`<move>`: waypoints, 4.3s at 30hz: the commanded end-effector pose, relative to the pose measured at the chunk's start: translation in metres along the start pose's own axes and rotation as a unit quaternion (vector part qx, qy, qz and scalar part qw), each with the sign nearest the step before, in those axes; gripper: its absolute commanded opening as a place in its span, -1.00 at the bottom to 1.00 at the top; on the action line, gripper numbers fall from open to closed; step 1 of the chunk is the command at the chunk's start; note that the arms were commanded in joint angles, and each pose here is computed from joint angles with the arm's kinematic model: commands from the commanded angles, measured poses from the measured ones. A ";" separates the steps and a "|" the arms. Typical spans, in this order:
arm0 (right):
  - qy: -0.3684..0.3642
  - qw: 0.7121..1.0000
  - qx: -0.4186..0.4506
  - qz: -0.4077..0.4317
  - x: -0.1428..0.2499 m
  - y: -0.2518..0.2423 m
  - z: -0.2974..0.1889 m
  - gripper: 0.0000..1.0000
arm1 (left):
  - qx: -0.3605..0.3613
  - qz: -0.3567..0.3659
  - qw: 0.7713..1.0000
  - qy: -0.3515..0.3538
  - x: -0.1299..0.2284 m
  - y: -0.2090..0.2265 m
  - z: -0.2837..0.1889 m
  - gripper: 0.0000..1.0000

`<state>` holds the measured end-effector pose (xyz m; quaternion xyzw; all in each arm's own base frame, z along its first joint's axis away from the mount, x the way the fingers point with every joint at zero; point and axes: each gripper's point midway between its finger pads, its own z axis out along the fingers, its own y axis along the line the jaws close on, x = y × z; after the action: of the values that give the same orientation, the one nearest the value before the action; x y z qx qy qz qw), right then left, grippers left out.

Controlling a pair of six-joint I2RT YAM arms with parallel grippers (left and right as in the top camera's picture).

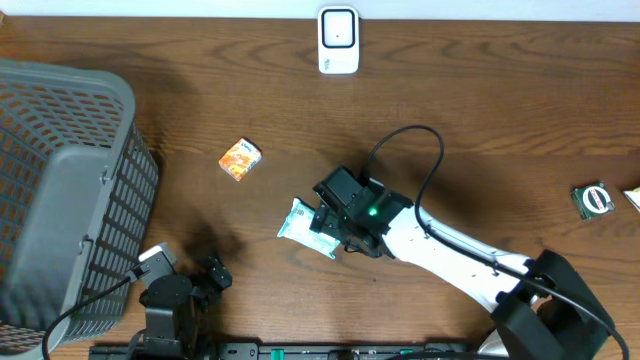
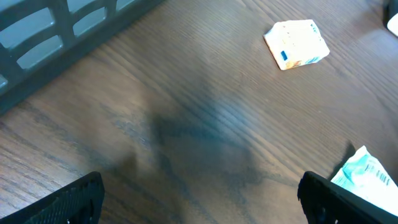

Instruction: Scan the item barcode

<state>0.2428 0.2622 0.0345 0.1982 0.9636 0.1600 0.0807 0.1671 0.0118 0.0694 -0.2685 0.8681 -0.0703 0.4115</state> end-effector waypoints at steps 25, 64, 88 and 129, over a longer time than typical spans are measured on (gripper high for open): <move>0.085 0.989 0.007 -0.124 0.000 -0.044 0.051 -0.98 | -0.031 0.008 0.999 0.016 0.010 0.014 0.001 0.96; 0.019 0.888 -0.056 -0.457 -0.030 0.000 0.029 0.69 | -0.031 0.008 0.999 0.016 0.010 0.014 0.001 0.96; 0.152 0.853 -0.017 -0.498 -0.012 0.003 0.006 -0.98 | -0.031 0.008 0.999 0.016 0.010 0.014 0.001 0.96; -0.509 0.650 0.149 -0.544 -0.264 0.135 -0.118 -0.97 | -0.032 0.008 0.999 0.016 0.010 0.014 0.001 0.96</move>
<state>0.4831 0.2692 0.2148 -0.3181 0.7299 -0.0967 0.5972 0.1670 0.0118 0.0693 -0.2690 0.8681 -0.0702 0.4112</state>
